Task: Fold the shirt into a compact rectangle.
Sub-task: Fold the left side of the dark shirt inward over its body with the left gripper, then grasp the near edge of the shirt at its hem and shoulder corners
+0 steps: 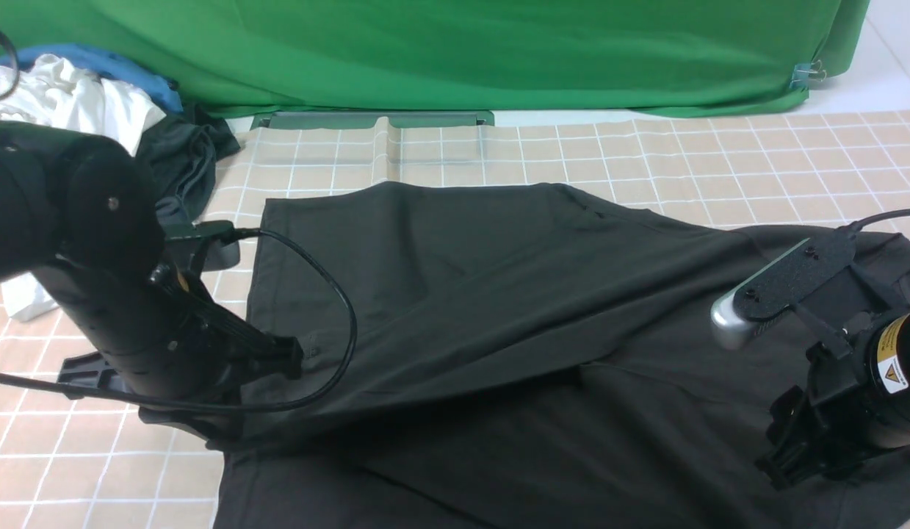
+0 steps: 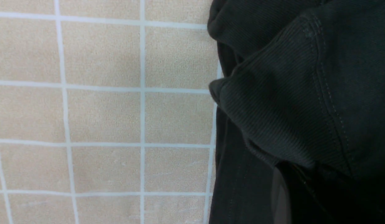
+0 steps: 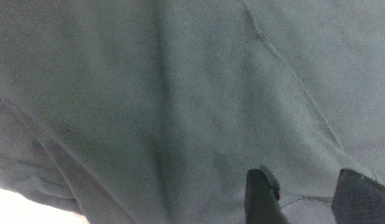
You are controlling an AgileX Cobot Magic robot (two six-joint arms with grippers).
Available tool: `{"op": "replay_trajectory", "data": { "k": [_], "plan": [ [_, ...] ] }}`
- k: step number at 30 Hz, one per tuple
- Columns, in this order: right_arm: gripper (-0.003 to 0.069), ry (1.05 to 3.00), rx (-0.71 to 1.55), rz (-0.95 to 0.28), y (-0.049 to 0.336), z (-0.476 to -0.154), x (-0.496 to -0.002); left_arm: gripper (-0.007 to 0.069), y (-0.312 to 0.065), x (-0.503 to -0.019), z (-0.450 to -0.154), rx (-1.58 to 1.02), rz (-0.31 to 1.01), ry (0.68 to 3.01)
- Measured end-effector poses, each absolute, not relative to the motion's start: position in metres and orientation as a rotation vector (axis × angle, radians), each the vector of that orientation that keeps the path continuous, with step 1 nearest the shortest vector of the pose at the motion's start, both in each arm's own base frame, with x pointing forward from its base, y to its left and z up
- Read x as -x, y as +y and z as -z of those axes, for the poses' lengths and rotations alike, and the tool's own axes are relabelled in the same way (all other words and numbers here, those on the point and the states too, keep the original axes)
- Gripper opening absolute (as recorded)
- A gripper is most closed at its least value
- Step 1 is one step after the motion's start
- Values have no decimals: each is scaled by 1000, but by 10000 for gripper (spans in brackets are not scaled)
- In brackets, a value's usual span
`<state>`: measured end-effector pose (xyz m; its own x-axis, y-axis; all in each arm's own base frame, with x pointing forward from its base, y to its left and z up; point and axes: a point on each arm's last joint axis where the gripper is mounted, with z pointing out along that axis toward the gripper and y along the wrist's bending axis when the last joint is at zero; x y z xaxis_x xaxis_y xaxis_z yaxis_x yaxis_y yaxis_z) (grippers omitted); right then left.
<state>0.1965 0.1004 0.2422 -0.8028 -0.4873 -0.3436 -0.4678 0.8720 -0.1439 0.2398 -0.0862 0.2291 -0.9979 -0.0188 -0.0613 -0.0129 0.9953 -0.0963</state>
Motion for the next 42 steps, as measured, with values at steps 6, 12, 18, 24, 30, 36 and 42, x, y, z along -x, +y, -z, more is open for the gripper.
{"op": "replay_trajectory", "data": {
  "k": [6, 12, 18, 24, 30, 36, 42],
  "plan": [
    [360, 2646, 702, 58, 102, -243, -198, 66, -88, -238, -229, -20, 184, 3091],
    [360, 2605, 661, 36, 104, -257, -206, 298, -82, -240, -231, -121, 63, 3083],
    [360, 2539, 416, 57, 76, -297, -239, 494, -75, -275, -272, -26, -3, 2823],
    [360, 2599, 180, 139, 28, -322, -276, 506, -51, -333, -298, 179, 56, 2659],
    [360, 2673, 71, 90, 9, -313, -296, 506, -50, -399, -265, 111, 101, 2641],
    [360, 2719, 91, 76, 11, -300, -304, 506, -55, -453, -212, 87, 77, 2688],
    [360, 2710, 103, 77, 11, -300, -305, 506, -58, -484, -172, 90, 72, 2706]
  ]
}}
